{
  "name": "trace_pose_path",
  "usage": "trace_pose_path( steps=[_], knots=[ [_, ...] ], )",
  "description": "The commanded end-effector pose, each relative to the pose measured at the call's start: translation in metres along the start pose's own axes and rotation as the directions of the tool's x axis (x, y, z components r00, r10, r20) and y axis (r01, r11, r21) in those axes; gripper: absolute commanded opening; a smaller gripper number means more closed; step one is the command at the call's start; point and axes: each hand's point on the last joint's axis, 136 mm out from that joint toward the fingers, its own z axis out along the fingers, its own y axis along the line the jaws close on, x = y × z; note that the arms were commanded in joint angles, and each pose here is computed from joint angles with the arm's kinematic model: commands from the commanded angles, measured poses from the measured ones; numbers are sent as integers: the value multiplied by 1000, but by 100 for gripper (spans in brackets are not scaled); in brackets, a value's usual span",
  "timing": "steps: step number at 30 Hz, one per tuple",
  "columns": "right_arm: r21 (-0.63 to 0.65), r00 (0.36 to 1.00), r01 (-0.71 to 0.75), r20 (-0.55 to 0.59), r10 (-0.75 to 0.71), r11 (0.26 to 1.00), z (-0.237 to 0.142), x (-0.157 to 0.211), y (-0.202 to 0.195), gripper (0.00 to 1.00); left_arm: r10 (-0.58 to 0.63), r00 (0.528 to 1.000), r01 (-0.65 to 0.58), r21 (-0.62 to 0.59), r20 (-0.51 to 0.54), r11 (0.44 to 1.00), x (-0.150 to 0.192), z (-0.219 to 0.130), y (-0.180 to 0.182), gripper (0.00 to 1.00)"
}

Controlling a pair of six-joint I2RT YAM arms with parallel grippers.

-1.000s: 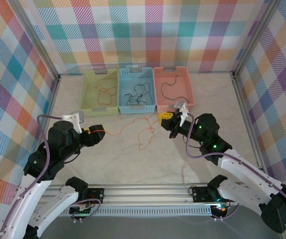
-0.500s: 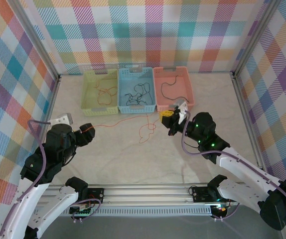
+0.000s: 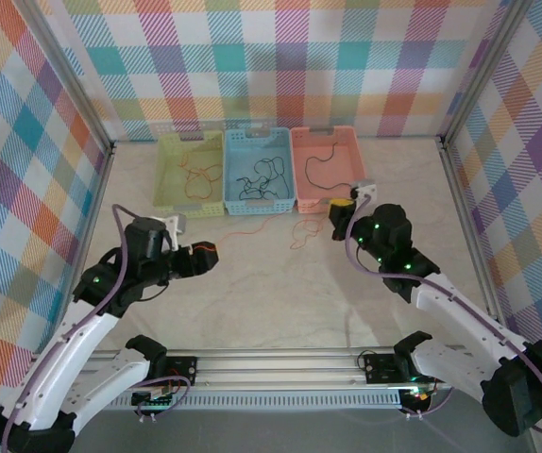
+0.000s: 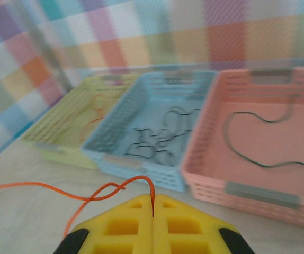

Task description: Untangle the cables

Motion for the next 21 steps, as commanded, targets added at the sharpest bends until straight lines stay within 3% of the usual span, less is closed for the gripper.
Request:
trace_pose_path(
  steps=[1, 7, 14, 21],
  knots=[
    [123, 997, -81, -3, 83, 989, -2, 2, -29, 0, 32, 999, -28, 118, -35, 993, 9, -3, -17, 79],
    [171, 989, -141, -15, 146, 975, 1, 11, -48, 0, 36, 998, -29, 150, -48, 988, 20, -9, -19, 79],
    [-21, 988, -152, -20, 152, 988, 8, 4, -16, 0, 51, 997, -32, 310, -51, 950, 17, -3, -47, 75],
    [-151, 978, -208, -51, 202, 966, 11, 1, 8, 0, 110, 991, -67, 440, -73, 895, 9, 37, -96, 69]
  ],
)
